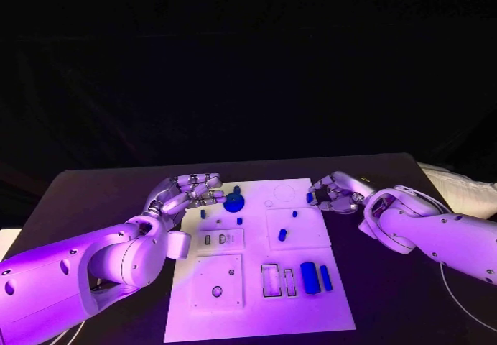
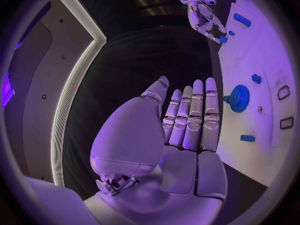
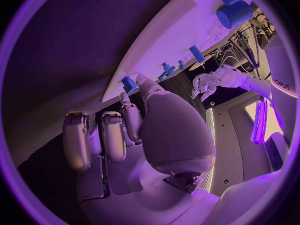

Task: Assemble the parts on the task board

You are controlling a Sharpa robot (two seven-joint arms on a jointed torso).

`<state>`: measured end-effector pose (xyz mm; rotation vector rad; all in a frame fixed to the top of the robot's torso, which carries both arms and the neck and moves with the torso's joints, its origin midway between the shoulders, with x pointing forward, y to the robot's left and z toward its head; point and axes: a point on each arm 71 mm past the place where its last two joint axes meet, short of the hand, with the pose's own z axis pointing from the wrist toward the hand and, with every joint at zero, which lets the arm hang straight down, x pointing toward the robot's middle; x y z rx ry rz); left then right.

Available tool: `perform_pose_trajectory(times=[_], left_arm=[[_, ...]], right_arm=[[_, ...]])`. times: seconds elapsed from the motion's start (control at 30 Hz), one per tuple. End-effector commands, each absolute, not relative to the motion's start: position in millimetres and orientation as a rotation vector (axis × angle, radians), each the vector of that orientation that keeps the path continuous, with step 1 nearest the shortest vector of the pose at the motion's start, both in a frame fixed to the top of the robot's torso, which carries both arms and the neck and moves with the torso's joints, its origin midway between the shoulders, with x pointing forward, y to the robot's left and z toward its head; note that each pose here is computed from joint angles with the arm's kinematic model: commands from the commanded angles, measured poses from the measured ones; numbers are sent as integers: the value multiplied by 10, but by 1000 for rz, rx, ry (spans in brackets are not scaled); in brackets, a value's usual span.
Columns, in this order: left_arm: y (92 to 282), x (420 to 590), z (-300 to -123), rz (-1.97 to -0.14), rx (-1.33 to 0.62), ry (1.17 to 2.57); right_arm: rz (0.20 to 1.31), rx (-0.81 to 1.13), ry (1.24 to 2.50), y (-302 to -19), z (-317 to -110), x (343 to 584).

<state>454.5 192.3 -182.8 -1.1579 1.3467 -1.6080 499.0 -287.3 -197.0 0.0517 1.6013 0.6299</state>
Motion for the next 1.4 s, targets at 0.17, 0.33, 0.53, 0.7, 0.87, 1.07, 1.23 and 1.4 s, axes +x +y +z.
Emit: perform_pose_trajectory(times=[0.17,0.33,0.53,0.7,0.87,1.07,1.23,1.4], left_arm=[[1907,4541,-1822,-1633,-1150,1352],[1906,4541,-1823,-1634,-1149,1355],[1903,4542,-1826,-1635,-1150,1359],[1898,4539,-1826,-1637,-1149,1364],[1898,4539,-1827,-1637,-1149,1366],[1895,4539,-1828,-1638,-1149,1368],[1899,4540,-1830,-1636,-1150,1369],[1901,4540,-1830,-1636,-1150,1370]], right_arm=[[619,36,1596,-2861,-1999,5010],[617,39,1597,-2851,-2006,5025],[615,33,1595,-2836,-2006,5039],[610,28,1593,-2838,-2002,5049],[611,24,1596,-2826,-2001,5052],[625,23,1593,-2809,-1993,5052],[639,42,1588,-2799,-1985,5056],[636,61,1583,-2797,-1981,5062]])
